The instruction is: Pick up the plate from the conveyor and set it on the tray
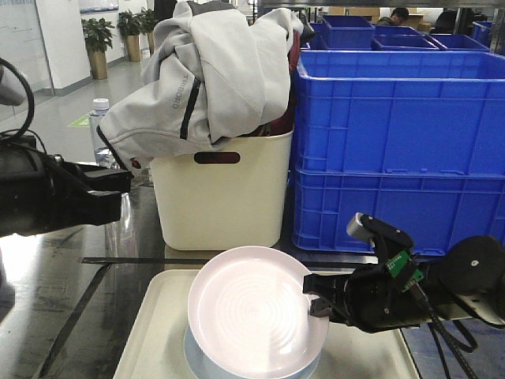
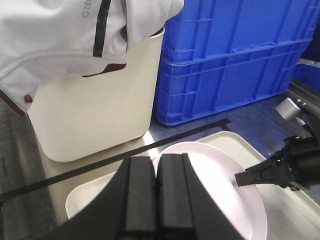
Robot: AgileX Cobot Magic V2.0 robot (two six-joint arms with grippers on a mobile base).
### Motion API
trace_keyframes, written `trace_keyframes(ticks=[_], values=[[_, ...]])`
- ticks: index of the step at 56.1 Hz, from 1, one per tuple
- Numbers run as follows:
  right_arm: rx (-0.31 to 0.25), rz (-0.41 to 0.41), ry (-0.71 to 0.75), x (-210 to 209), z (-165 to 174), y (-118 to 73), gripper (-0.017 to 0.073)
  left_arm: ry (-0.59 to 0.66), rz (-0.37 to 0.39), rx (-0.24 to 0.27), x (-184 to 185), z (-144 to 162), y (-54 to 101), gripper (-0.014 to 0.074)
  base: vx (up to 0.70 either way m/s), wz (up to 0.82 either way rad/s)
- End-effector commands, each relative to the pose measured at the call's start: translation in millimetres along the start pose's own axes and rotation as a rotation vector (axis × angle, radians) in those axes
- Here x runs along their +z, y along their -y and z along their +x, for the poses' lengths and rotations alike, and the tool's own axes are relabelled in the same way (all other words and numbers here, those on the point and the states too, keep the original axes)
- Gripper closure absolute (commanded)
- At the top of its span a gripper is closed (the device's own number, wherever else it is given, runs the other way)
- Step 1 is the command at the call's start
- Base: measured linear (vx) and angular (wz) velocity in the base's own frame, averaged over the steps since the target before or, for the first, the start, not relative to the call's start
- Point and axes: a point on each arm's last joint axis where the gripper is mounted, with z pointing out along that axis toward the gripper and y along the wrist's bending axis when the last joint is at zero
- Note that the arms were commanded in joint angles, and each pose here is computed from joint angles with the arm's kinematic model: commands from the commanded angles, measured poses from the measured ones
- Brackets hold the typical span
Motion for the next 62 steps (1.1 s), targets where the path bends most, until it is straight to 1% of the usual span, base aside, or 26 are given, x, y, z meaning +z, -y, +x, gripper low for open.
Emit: trace_keyframes(ticks=[1,6,12,15,22,25,27,29,33,35,36,37,38,39,41,44,47,49,52,56,58,62], values=[[-0.027,-0.030,0.103,-17.5,-17.6,-12.8,0.0540,0.115,0.001,-0.010,-13.9,-18.1,3.2,0.0594,0.00,0.00],[-0.062,-0.031,0.104,-17.5,-17.7,-13.0,0.0482,0.113,0.002,-0.011,-13.9,-17.9,3.3,0.0594,0.00,0.00],[-0.058,-0.034,0.104,-17.5,-17.7,-13.3,0.0363,0.113,0.002,-0.011,-13.9,-17.9,3.3,0.0594,0.00,0.00],[-0.058,-0.033,0.104,-17.5,-17.7,-13.3,0.0279,0.113,0.002,-0.011,-13.9,-17.9,3.3,0.0594,0.00,0.00],[-0.059,-0.029,0.115,-17.6,-18.7,-12.9,0.0116,0.113,0.002,-0.011,-13.9,-17.9,3.3,0.0594,0.00,0.00],[-0.063,-0.026,0.122,-18.4,-19.8,-12.5,0.0071,0.111,0.002,-0.010,-13.9,-17.7,3.3,0.0594,0.00,0.00],[-0.084,-0.027,0.131,-21.8,-21.0,-13.9,0.0047,0.106,0.002,-0.009,-13.8,-17.3,3.3,0.0594,0.00,0.00],[-0.111,-0.024,0.148,-26.2,-22.6,-15.0,0.0043,0.099,0.000,-0.002,-13.8,-16.6,3.1,0.0594,0.00,0.00],[-0.188,-0.023,0.184,-40.9,-25.2,-21.1,0.0078,0.073,-0.016,0.020,-13.6,-14.3,1.6,0.0594,0.00,0.00],[-0.233,-0.017,0.202,-50.2,-26.1,-24.5,0.0118,0.054,-0.034,0.023,-13.5,-12.6,0.0,0.0594,0.00,0.00],[-0.259,-0.012,0.213,-56.7,-26.5,-26.6,0.0153,0.040,-0.041,0.018,-13.5,-11.4,-0.6,0.0594,0.00,0.00],[-0.276,-0.011,0.227,-63.8,-26.9,-29.2,0.0194,0.030,-0.054,0.030,-13.5,-10.4,-1.9,0.0594,0.00,0.00],[-0.300,-0.005,0.237,-70.9,-26.7,-31.3,0.0242,0.014,-0.064,0.027,-13.5,-9.0,-2.7,0.0594,0.00,0.00],[-0.324,0.003,0.250,-78.4,-26.5,-33.5,0.0277,-0.005,-0.080,0.035,-13.5,-7.2,-4.2,0.0594,0.00,0.00],[-0.366,0.017,0.271,-91.8,-25.6,-37.0,0.0376,-0.038,-0.110,0.051,-13.9,-4.3,-7.1,0.0594,0.00,0.00],[-0.432,0.049,0.290,-113.3,-22.9,-41.8,0.0568,-0.098,-0.173,0.082,-15.0,0.7,-13.0,0.0594,0.00,0.00],[-0.463,0.078,0.325,-135.9,-20.1,-46.4,0.0575,-0.135,-0.228,0.100,-17.6,3.5,-17.9,0.0594,0.00,0.00],[-0.476,0.095,0.352,-152.6,-17.1,-49.7,0.0573,-0.164,-0.262,0.103,-19.4,7.3,-21.1,0.0594,0.00,0.00],[-0.512,0.139,0.380,-174.6,-11.9,-52.0,0.0568,-0.179,-0.286,0.111,-23.2,13.5,-23.2,0.0594,0.00,0.00],[-0.553,0.186,0.442,-201.2,-3.1,-53.9,0.0568,-0.179,-0.286,0.118,-31.4,25.6,-23.1,0.0594,0.00,0.00],[-0.569,0.204,0.497,-214.8,5.4,-53.4,0.0568,-0.178,-0.283,0.119,-35.3,34.2,-22.9,0.0594,0.00,0.00],[-0.595,0.221,0.597,-234.8,28.0,-49.2,0.0568,-0.172,-0.271,0.124,-43.2,59.9,-22.9,0.0594,0.00,0.00]])
